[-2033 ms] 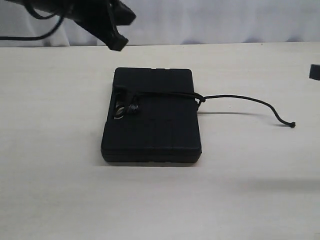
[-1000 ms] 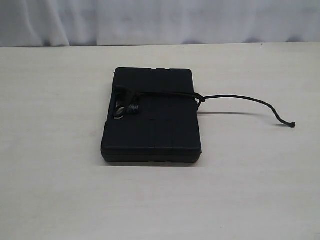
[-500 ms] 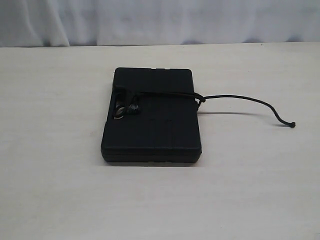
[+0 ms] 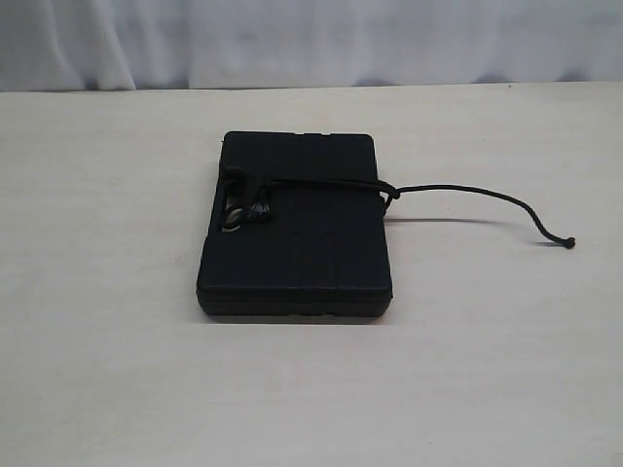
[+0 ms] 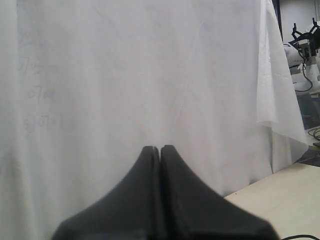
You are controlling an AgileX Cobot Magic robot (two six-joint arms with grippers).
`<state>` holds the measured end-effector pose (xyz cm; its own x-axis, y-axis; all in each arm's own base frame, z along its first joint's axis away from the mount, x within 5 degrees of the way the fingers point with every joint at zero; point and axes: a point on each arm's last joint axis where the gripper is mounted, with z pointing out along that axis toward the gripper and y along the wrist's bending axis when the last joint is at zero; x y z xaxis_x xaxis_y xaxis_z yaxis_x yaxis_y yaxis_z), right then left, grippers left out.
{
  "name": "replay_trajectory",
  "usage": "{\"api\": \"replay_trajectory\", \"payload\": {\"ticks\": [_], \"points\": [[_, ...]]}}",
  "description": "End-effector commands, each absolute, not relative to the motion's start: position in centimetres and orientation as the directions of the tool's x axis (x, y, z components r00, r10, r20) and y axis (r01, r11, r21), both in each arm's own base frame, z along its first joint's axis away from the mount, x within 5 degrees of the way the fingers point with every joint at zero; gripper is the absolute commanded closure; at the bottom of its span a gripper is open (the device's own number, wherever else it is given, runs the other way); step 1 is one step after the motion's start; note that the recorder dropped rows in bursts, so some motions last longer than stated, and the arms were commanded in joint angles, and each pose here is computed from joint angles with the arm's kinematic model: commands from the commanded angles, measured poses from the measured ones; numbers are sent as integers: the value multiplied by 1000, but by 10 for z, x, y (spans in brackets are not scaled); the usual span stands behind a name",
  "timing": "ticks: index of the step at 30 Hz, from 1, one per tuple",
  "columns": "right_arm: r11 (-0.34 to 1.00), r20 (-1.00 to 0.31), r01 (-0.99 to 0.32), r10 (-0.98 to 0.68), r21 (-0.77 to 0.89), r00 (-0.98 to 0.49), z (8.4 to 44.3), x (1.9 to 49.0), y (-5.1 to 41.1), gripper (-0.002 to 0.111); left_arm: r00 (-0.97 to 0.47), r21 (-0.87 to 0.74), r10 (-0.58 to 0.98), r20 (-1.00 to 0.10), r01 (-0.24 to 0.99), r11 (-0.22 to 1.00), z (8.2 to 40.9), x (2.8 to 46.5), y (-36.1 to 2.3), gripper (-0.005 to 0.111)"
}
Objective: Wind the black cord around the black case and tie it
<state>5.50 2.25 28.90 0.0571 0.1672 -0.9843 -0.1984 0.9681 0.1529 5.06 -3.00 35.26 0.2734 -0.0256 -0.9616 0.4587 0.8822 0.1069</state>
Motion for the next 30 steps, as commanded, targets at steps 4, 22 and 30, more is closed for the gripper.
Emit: {"api": "replay_trajectory", "payload": {"ticks": [4,22,30], "points": [[968,-983,-197,172,158,58,288,55,22,104,274,148,9,-962,490,859,348,37,-28,107],[968,-983,-197,172,158,58,288,55,22,104,73,-10,-24,-997,187,982,256,44,-8,107],[968,-983,-197,172,158,58,288,55,22,104,-27,62,63,-998,21,998,220,53,0,107]]}}
